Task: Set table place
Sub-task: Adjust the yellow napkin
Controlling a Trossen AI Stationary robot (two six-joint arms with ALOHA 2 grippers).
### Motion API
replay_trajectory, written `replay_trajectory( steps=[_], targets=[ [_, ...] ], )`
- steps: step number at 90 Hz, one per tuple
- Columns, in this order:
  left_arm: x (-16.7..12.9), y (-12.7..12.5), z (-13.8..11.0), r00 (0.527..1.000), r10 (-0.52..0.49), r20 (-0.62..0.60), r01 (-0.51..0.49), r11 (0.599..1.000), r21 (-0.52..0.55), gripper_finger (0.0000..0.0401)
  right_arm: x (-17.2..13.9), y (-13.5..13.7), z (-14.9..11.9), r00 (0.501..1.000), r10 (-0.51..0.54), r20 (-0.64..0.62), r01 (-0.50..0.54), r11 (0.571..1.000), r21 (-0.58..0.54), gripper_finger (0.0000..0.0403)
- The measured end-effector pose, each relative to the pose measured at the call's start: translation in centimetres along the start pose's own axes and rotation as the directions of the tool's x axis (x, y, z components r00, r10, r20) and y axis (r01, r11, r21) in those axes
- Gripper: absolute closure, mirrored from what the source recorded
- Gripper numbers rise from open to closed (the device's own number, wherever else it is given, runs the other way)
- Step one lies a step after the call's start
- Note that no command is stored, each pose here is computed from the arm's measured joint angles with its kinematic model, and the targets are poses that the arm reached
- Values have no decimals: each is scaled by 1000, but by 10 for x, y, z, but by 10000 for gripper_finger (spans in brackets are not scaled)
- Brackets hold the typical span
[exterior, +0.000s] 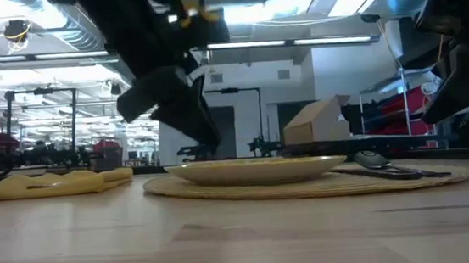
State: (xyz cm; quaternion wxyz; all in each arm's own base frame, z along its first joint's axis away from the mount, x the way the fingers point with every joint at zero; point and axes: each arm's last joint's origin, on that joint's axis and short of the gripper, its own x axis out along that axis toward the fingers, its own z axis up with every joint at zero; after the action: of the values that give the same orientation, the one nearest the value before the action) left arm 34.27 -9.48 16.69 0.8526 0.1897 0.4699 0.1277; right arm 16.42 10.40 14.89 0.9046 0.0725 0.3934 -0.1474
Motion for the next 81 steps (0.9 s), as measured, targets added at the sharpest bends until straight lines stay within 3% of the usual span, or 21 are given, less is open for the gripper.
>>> replay_trajectory(
  steps=[14, 28, 42, 57, 81],
  targets=[
    [-4, 3, -18, 985, 21, -168, -30, 998, -49, 368, 0, 0, 0, 1000, 0, 0, 0, 1000, -2, 403],
    [-12, 9, -41, 924, 100, -369, -158, 979, -129, 397, 0, 0, 0, 1000, 0, 0, 0, 1000, -8, 403],
    [-20, 17, -54, 857, 204, -473, -328, 925, -194, 400, 0, 0, 0, 1000, 0, 0, 0, 1000, -11, 403],
    [-9, 27, -76, 797, 225, -560, -434, 859, -271, 401, 0, 0, 0, 1000, 0, 0, 0, 1000, -11, 403],
    [16, 26, -100, 831, 136, -539, -369, 860, -351, 401, 0, 0, 0, 1000, 1, 0, -1, 1000, -11, 403]
  ],
)
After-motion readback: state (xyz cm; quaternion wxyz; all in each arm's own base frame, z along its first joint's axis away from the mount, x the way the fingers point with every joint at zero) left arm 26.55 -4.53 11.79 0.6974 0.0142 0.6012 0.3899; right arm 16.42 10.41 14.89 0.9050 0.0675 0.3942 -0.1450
